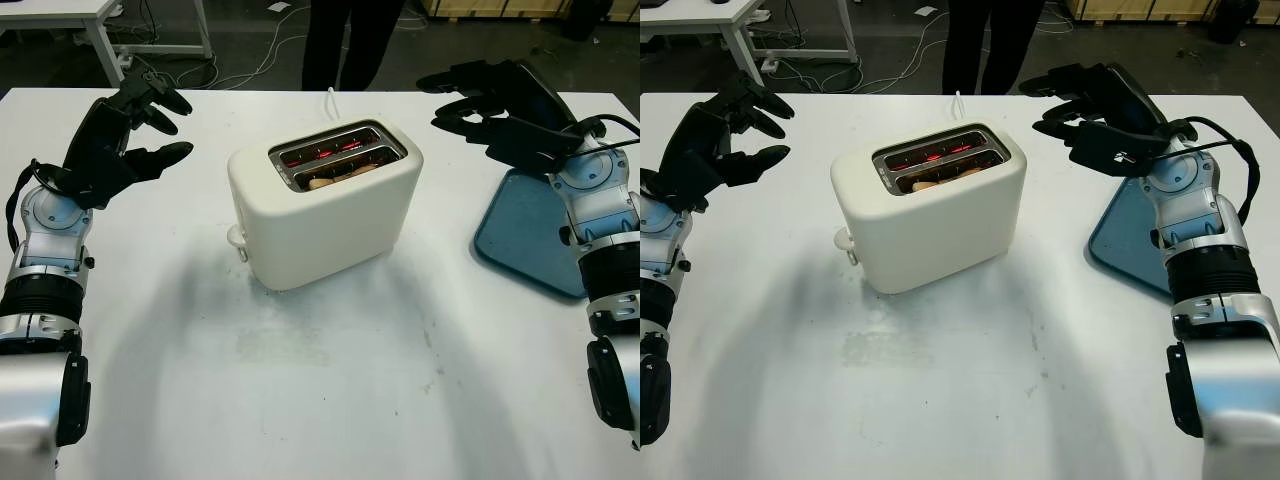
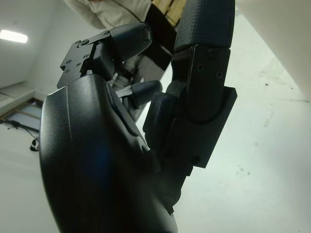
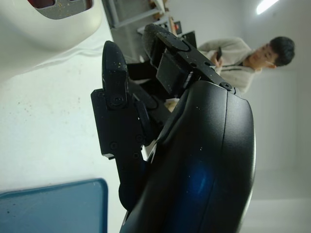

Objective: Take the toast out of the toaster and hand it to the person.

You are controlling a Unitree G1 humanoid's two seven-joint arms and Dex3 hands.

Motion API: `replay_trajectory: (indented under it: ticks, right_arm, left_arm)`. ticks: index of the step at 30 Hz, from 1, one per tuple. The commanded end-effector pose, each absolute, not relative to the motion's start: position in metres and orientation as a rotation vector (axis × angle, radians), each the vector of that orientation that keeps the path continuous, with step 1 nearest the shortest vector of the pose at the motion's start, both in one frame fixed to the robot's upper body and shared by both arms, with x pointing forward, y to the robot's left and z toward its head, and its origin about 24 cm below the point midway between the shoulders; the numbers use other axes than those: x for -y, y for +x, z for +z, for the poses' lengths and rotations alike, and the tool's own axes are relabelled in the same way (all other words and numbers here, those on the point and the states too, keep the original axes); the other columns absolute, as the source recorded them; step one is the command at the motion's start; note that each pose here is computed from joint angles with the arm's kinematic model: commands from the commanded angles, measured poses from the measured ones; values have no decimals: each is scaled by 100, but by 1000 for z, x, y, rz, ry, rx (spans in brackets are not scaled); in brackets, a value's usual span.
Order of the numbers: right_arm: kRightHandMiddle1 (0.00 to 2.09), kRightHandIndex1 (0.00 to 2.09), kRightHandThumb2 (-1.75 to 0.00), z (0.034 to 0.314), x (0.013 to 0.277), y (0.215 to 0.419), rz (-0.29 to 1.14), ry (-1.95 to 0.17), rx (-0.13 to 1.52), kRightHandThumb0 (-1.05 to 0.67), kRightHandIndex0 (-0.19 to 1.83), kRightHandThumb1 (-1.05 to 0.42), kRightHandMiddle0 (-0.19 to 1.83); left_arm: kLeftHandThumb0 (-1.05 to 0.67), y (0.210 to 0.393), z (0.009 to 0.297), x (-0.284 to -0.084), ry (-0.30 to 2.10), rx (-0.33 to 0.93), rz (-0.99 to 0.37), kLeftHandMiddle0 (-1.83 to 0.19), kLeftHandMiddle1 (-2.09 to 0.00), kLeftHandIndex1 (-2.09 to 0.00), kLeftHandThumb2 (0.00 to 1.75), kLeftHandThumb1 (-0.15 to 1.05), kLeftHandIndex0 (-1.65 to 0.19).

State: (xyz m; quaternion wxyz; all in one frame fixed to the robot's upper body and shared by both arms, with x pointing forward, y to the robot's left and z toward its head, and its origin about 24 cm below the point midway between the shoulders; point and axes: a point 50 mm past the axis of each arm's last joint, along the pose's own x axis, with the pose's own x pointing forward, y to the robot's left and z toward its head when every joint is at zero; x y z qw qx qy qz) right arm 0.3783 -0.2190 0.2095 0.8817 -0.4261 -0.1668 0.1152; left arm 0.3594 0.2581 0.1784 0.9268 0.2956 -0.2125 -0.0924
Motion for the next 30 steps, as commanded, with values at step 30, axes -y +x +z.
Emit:
replay_trajectory:
  ticks: [30]
  right_arm:
    - [0, 0, -24, 215, 219, 378, 240, -884, 366, -41, 94, -92, 77]
  left_arm:
    - [-105, 360, 185, -257, 626, 464, -187, -5, -164, -149, 27, 92, -10]
